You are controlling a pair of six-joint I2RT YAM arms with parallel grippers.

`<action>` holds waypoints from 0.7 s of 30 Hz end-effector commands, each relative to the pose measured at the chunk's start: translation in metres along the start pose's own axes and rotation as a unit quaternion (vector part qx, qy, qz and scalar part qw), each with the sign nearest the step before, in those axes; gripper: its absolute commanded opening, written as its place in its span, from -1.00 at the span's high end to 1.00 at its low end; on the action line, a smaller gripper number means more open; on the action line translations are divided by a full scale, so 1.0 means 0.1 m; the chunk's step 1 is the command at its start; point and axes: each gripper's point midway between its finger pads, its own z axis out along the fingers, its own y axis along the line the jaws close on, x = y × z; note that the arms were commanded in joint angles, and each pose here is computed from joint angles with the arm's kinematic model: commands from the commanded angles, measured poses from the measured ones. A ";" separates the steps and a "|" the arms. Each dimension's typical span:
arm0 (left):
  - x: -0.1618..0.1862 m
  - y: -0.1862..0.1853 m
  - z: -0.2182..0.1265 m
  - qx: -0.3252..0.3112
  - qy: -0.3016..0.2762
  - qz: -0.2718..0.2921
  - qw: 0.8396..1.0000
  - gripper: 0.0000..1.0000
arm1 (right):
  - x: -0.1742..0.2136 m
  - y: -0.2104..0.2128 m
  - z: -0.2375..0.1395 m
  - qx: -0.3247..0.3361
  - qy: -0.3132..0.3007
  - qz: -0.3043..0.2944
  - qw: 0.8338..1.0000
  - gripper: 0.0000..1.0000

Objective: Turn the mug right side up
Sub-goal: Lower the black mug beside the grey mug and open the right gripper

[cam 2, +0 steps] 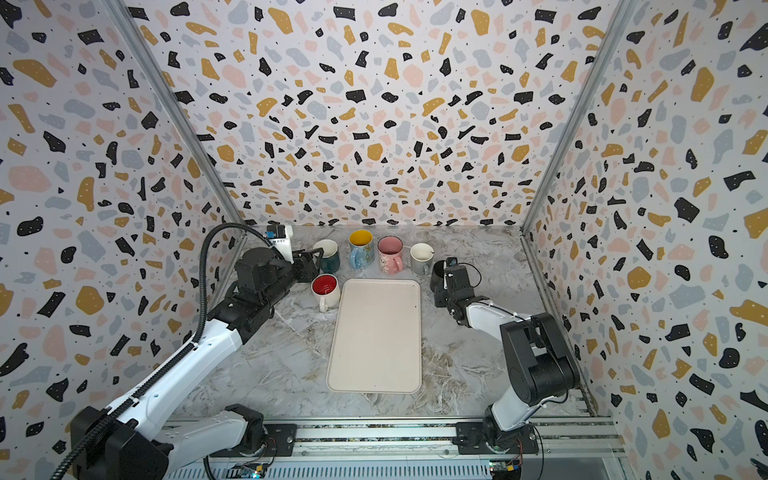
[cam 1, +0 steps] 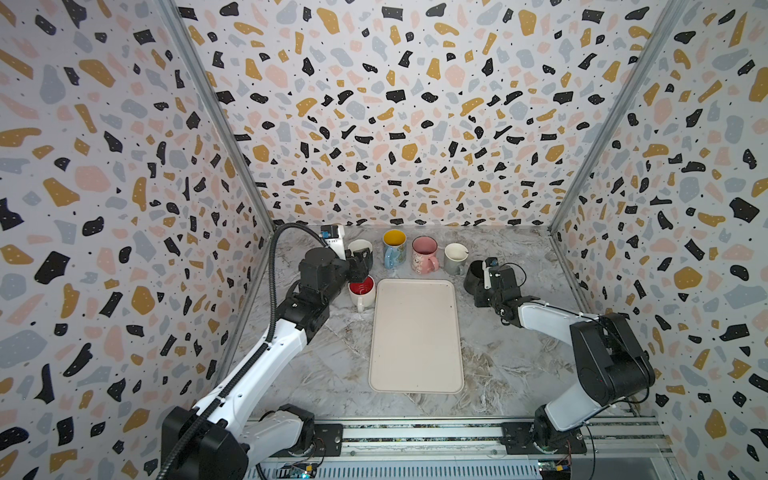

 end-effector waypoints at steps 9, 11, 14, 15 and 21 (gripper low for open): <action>-0.15 -0.07 -0.06 0.019 -0.031 0.000 0.999 -0.17 | -0.24 0.02 0.02 -0.004 -0.043 0.008 0.999 0.81; -0.16 -0.07 -0.06 0.019 -0.032 0.001 0.999 -0.17 | -0.24 0.02 0.02 -0.003 -0.043 0.009 0.999 0.72; -0.16 -0.06 -0.07 0.016 -0.033 0.002 0.999 -0.17 | -0.22 0.01 0.02 -0.003 -0.041 0.010 0.999 0.59; -0.16 -0.06 -0.07 0.017 -0.033 0.002 0.999 -0.17 | -0.23 0.02 0.01 -0.004 -0.041 0.011 0.999 0.57; -0.18 -0.06 -0.09 0.015 -0.035 0.006 0.999 -0.18 | -0.26 0.03 -0.05 -0.008 -0.048 0.013 0.999 0.33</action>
